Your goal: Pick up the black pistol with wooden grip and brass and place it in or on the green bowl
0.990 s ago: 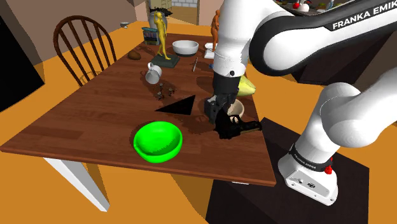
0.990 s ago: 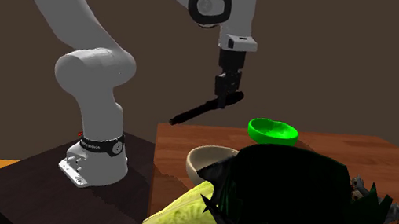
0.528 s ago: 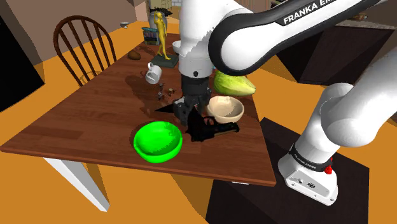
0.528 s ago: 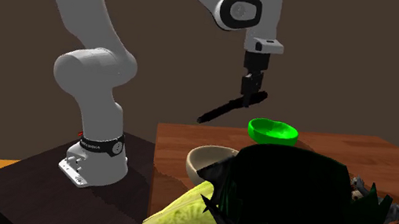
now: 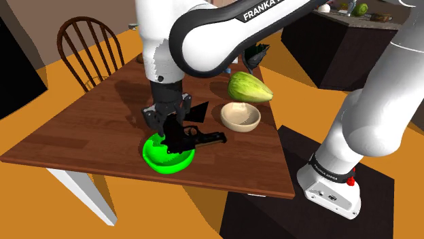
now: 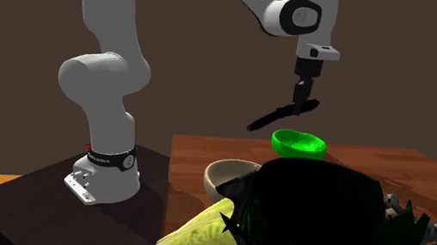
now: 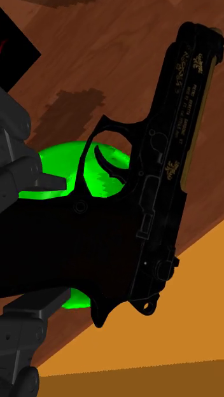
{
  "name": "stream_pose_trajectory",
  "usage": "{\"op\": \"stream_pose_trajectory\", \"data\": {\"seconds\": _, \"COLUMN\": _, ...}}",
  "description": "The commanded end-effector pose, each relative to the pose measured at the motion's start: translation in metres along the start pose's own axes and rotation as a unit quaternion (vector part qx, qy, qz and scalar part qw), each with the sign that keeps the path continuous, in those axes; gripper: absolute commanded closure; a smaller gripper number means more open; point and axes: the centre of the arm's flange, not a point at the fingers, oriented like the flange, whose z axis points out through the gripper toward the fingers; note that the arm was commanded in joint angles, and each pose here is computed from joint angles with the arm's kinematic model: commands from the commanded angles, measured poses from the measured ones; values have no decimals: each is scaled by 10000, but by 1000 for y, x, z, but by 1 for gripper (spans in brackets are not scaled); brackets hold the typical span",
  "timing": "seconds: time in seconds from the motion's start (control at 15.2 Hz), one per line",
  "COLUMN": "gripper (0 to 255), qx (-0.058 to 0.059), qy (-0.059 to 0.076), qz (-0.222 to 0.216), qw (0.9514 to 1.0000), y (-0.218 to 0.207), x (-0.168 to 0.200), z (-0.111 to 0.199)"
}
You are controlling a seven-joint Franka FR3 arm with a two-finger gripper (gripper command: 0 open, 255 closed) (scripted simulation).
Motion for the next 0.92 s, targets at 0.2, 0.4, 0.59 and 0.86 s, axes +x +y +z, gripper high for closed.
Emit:
{"op": "stream_pose_trajectory", "data": {"seconds": 0.2, "gripper": 255, "qx": 1, "qy": 3, "qz": 12, "qw": 10000, "y": -52, "x": 45, "z": 5}}
{"op": "stream_pose_trajectory", "data": {"seconds": 0.4, "gripper": 255, "qx": 1, "qy": 3, "qz": 12, "qw": 10000, "y": -62, "x": 53, "z": 16}}
{"op": "stream_pose_trajectory", "data": {"seconds": 0.59, "gripper": 255, "qx": 1, "qy": 3, "qz": 12, "qw": 10000, "y": -62, "x": 53, "z": 31}}
{"op": "stream_pose_trajectory", "data": {"seconds": 0.86, "gripper": 255, "qx": 1, "qy": 3, "qz": 12, "qw": 10000, "y": -61, "x": 52, "z": 53}}
